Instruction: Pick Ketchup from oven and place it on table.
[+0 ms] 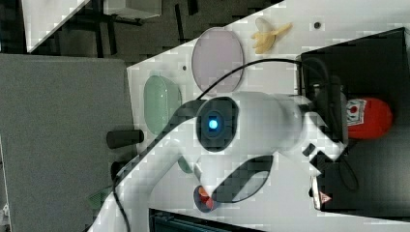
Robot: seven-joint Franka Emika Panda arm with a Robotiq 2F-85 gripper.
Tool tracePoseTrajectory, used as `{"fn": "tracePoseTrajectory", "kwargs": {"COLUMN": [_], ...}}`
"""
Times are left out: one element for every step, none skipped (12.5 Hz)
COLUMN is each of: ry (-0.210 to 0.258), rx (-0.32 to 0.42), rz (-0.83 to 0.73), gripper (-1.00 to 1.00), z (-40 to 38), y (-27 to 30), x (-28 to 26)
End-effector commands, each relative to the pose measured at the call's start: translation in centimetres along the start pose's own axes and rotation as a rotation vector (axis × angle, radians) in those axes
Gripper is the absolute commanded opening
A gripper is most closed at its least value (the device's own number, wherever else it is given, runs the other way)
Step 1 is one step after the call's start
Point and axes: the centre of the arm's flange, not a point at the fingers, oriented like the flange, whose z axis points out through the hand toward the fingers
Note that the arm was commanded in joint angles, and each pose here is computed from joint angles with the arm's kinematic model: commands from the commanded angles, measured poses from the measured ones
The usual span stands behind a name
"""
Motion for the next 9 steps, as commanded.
{"fn": "tracePoseTrajectory", "kwargs": {"ry": [0.0,0.002,0.005,0.011,0.023,0.038,0.052,0.072,0.087], "rx": [0.042,0.048,0.053,0.061,0.08,0.106,0.134,0.15,0.15], "rz": [-0.012,-0.014,-0.015,-0.017,-0.024,-0.037,-0.067,-0.122,-0.19], "gripper": [0.43,0.24,0.24,0.24,0.24,0.24,0.24,0.24,0.24], "z": [-1.6,-1.9,-2.2,-2.8,-4.1,-5.8,-7.9,-10.0,-12.1], "y": [0.4,0.2,0.1,0.0,-0.4,-0.9,-1.5,-2.1,-2.7], "x": [0.8,0.8,0.8,0.9,0.9,0.9,0.5,-0.1,-1.3]}}
